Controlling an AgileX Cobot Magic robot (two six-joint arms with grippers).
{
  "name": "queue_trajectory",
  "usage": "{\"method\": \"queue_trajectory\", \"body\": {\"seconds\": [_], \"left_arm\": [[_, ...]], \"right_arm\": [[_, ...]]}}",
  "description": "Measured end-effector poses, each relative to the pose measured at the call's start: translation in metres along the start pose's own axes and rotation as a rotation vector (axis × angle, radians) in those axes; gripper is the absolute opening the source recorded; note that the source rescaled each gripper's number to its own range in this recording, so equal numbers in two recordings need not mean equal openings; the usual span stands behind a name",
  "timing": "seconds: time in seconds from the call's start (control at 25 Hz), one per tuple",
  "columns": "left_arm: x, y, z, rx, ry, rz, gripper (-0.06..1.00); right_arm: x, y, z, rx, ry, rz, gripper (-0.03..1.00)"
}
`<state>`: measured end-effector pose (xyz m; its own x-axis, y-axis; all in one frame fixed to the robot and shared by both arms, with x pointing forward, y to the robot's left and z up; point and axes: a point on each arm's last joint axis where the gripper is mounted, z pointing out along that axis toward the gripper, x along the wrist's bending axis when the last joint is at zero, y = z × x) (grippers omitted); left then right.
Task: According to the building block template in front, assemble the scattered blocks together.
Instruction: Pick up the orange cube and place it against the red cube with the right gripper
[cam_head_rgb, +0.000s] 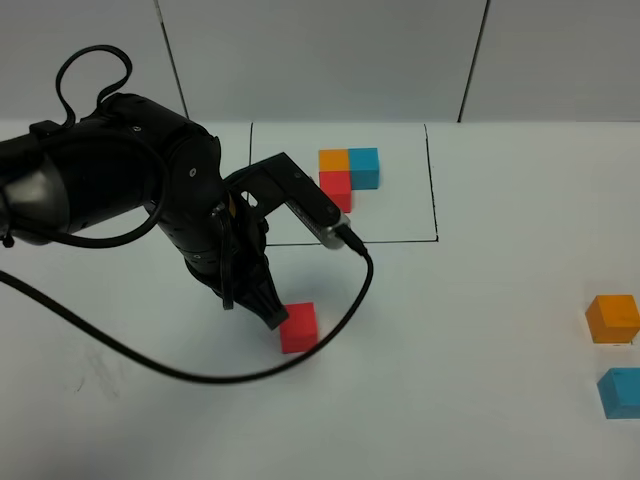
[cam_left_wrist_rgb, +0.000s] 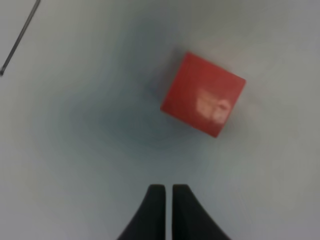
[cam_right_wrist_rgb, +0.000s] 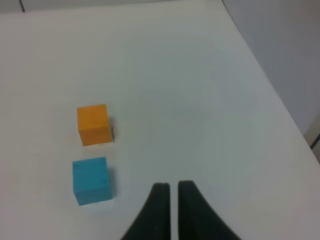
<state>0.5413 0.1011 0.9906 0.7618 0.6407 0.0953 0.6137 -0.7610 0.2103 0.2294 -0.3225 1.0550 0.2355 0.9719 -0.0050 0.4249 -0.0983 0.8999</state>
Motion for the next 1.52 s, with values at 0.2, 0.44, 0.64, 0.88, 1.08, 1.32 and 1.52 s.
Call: {"method": "queue_trajectory", "body": {"seconds": [0.2, 0.44, 0.64, 0.88, 1.08, 1.32, 1.52], "left_arm": [[0.012, -0.007, -0.001, 0.047, 0.099, -0.417, 0.00], [0.030, -0.018, -0.002, 0.096, 0.167, -0.544, 0.00], [0.054, -0.034, -0.012, 0.120, 0.181, -0.609, 0.00], [0.086, -0.060, -0.036, 0.129, 0.219, -0.695, 0.00], [0.108, -0.091, -0.046, 0.150, 0.240, -0.769, 0.00], [0.122, -0.136, -0.039, 0.198, 0.246, -0.852, 0.00], [0.125, -0.173, -0.044, 0.224, 0.253, -0.925, 0.00]], "right_arm": [[0.000, 0.000, 0.000, 0.000, 0.000, 0.000, 0.01], [0.000, 0.000, 0.000, 0.000, 0.000, 0.000, 0.01], [0.000, 0.000, 0.000, 0.000, 0.000, 0.000, 0.01], [0.000, 0.000, 0.000, 0.000, 0.000, 0.000, 0.01], [0.000, 0.000, 0.000, 0.000, 0.000, 0.000, 0.01], [0.000, 0.000, 0.000, 0.000, 0.000, 0.000, 0.01], [0.000, 0.000, 0.000, 0.000, 0.000, 0.000, 0.01]]}}
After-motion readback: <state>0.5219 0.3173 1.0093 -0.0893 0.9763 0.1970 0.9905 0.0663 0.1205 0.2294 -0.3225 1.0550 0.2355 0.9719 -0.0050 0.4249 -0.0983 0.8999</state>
